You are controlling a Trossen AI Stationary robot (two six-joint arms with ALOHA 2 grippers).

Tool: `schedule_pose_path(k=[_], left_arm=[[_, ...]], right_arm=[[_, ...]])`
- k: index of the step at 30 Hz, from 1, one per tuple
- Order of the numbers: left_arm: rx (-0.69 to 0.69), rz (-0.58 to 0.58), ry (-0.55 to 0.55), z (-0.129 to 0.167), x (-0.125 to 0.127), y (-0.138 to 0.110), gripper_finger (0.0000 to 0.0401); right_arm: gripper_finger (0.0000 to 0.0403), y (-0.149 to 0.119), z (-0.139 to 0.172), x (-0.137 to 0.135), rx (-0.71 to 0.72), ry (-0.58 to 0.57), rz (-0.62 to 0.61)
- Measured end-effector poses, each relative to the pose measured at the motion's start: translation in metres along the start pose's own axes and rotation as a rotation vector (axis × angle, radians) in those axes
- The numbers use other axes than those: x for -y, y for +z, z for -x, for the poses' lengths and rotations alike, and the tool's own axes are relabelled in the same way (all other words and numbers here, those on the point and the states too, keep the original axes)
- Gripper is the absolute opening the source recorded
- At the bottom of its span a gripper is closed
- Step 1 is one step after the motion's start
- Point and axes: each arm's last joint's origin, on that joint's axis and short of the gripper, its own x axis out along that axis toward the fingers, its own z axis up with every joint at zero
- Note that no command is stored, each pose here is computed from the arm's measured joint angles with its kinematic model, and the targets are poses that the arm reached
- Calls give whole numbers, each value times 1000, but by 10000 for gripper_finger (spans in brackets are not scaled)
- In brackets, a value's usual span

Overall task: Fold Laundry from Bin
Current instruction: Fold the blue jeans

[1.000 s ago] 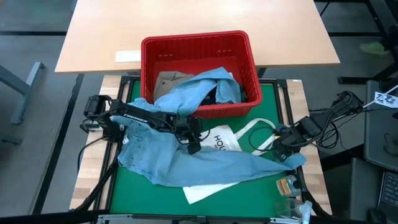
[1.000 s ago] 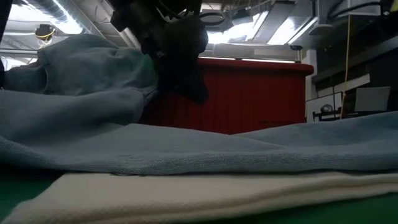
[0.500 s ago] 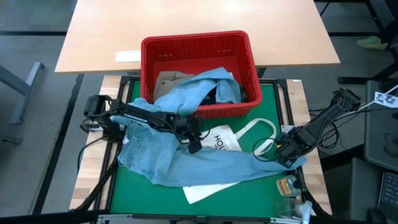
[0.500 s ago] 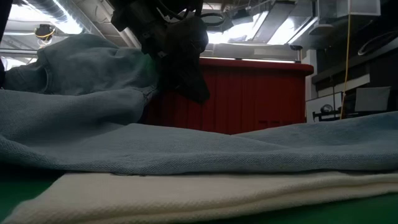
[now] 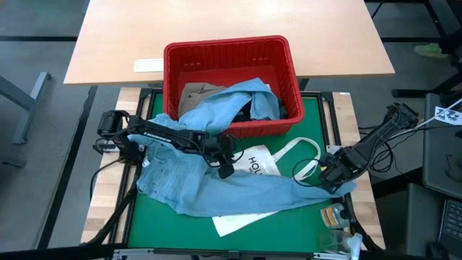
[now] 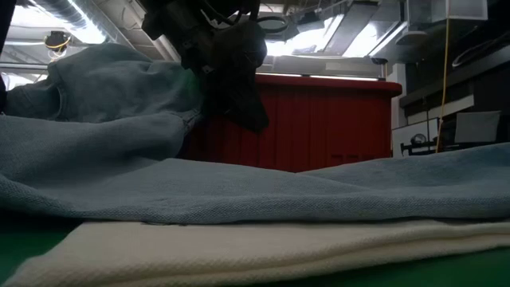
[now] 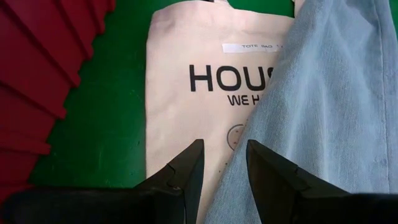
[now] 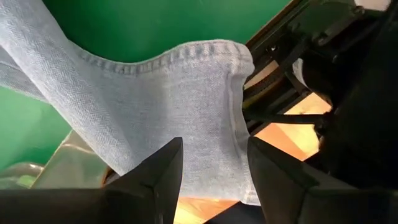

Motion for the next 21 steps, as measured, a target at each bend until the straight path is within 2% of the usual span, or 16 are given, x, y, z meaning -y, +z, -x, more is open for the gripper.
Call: schedule_pose_path(k=[10, 21], left_arm=[[-2, -4, -3, 0, 2, -1, 115], [-5, -18, -12, 1, 7, -3, 115]], right_arm=[[181, 2, -4, -6, 21, -40, -30], [181, 6, -14, -21, -33, -129, -20]])
